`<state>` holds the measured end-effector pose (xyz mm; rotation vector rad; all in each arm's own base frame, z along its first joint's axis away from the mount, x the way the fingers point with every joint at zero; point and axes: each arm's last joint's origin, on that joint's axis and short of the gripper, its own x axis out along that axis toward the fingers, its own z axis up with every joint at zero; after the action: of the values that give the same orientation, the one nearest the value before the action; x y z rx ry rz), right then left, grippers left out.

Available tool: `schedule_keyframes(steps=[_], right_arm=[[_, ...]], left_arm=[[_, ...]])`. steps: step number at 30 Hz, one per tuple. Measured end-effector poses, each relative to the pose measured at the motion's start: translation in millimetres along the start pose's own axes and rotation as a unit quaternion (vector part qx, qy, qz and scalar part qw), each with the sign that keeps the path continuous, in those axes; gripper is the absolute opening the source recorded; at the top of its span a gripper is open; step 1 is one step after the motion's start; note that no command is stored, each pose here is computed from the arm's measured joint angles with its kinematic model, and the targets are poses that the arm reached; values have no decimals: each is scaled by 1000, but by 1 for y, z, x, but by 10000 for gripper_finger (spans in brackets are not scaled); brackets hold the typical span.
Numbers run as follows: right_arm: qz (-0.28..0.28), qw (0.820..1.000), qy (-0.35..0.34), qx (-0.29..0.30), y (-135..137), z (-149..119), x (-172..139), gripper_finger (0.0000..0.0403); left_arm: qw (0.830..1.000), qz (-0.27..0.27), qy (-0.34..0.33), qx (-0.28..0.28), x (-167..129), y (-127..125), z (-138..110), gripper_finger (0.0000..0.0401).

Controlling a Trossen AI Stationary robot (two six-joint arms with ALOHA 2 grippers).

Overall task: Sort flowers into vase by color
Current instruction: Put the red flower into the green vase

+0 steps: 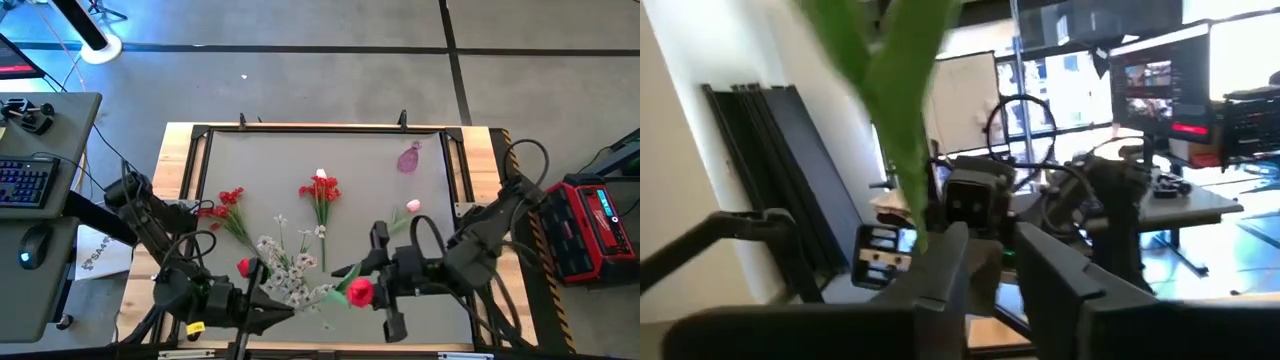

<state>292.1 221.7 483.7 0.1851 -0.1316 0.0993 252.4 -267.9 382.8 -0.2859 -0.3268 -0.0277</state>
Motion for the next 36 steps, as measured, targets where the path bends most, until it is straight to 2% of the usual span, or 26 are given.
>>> schedule_keyframes(steps=[5,9,13,16,19,27,32,36], right_arm=[[4,1000,-8,6,1,-4,6,162],[32,999,-7,-2,6,-4,4,227],[23,999,-17,17,5,-2,4,245],[17,999,-24,35,1,0,7,224],[14,999,-26,41,-1,0,8,183],[18,998,-28,48,-2,1,8,23],[19,999,-22,38,-3,2,9,12],[16,999,-4,36,-7,4,9,5]], left_arm=[[1000,22,0,-1,3,4,0,0],[999,41,2,-1,2,5,0,0],[999,40,4,1,2,4,-1,0],[999,40,8,5,2,4,-2,0],[999,41,9,6,2,4,-3,0],[999,41,14,10,1,3,-4,0],[999,17,28,23,0,0,-7,9],[999,15,48,16,-5,1,-1,46]])
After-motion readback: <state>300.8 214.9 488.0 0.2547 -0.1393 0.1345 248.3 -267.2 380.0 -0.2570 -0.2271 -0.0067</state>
